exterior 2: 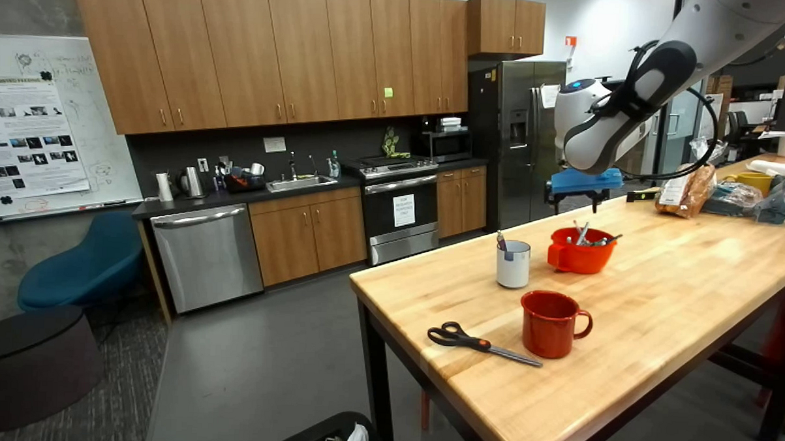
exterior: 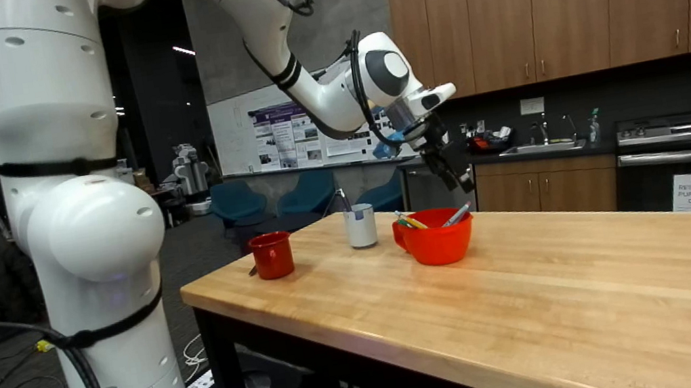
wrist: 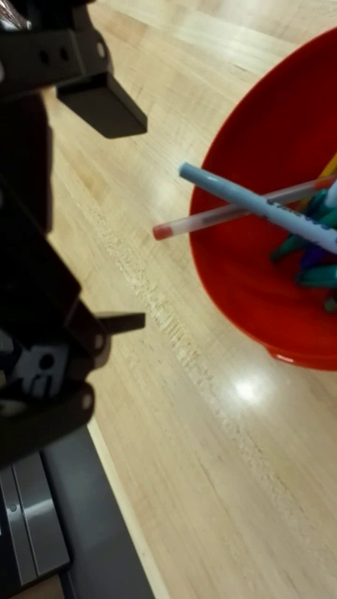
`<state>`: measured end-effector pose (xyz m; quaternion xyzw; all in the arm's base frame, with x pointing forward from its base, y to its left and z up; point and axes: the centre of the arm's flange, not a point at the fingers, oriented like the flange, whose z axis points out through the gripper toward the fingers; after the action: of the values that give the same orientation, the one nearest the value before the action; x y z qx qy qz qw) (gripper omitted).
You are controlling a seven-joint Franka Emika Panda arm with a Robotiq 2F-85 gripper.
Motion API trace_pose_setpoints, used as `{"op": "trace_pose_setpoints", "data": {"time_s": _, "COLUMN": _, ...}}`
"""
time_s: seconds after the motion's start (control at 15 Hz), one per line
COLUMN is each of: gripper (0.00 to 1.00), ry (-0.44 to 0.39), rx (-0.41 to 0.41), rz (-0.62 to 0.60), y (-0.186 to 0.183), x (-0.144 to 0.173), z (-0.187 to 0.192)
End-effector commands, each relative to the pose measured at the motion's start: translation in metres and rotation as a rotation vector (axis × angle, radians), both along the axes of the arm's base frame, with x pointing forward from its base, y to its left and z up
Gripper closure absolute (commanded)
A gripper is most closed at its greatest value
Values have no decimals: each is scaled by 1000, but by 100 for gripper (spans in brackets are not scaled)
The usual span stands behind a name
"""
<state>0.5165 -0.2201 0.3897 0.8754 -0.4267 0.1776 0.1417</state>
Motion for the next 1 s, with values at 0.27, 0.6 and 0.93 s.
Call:
{"op": "trace_pose_setpoints", "data": {"time_s": 0.27, "gripper": 0, "ry": 16, "rx": 16, "rz": 25, "y": 12, "x": -14, "z": -17}}
{"op": "trace_pose_setpoints", "data": {"time_s": 0.6, "gripper": 0, "ry": 11, "rx": 3, "rz": -12, "y": 4, "x": -11, "z": -24}}
{"op": "trace_pose_setpoints", "data": {"time_s": 0.93, "gripper": 0, "ry": 7, "rx": 7, "rz": -119, "y": -4, "x": -18, "z": -37}}
